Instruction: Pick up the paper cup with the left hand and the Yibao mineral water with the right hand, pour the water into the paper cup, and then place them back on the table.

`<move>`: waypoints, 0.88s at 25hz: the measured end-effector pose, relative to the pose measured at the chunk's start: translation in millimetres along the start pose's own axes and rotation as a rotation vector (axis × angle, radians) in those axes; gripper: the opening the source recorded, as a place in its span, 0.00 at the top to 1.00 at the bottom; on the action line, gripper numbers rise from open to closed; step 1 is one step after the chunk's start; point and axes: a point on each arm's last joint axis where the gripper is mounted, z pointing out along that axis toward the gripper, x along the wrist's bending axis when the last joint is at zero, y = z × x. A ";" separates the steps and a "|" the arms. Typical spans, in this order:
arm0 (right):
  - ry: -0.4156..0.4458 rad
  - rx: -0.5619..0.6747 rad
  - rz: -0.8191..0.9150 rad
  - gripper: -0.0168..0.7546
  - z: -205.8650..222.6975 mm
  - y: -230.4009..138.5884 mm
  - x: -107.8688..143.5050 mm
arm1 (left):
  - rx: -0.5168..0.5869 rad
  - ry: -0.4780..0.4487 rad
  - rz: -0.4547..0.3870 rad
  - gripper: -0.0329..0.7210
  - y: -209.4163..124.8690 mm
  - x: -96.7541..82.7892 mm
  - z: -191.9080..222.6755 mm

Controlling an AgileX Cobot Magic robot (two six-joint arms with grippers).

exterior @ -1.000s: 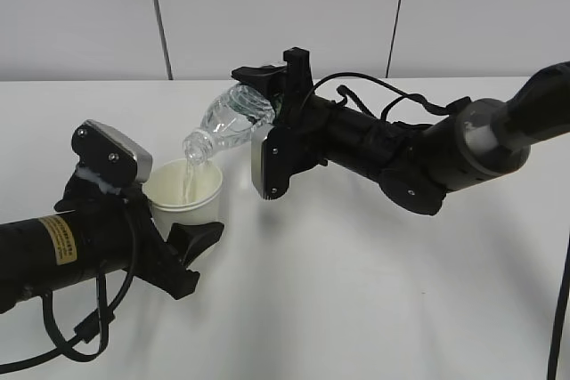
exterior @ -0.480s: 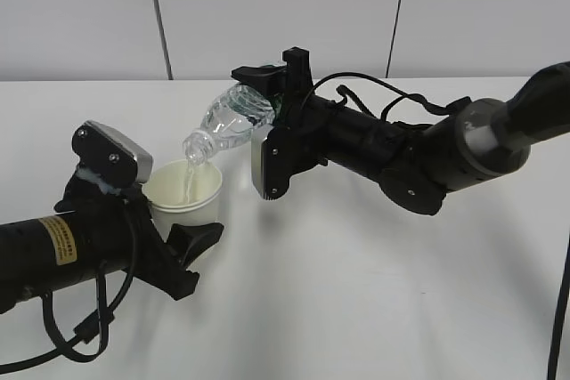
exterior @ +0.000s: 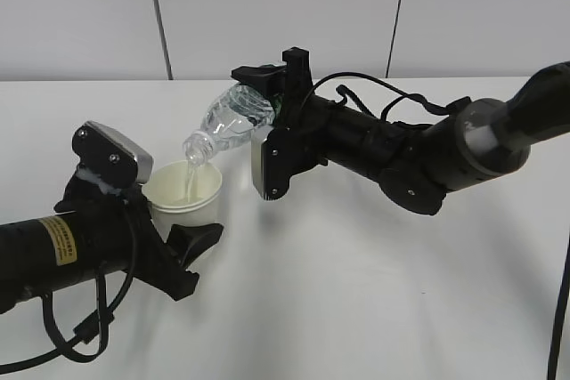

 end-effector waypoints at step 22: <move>-0.009 0.001 -0.020 0.39 0.0 -0.1 -0.8 | 0.020 0.002 0.000 0.37 -2.0 0.2 0.1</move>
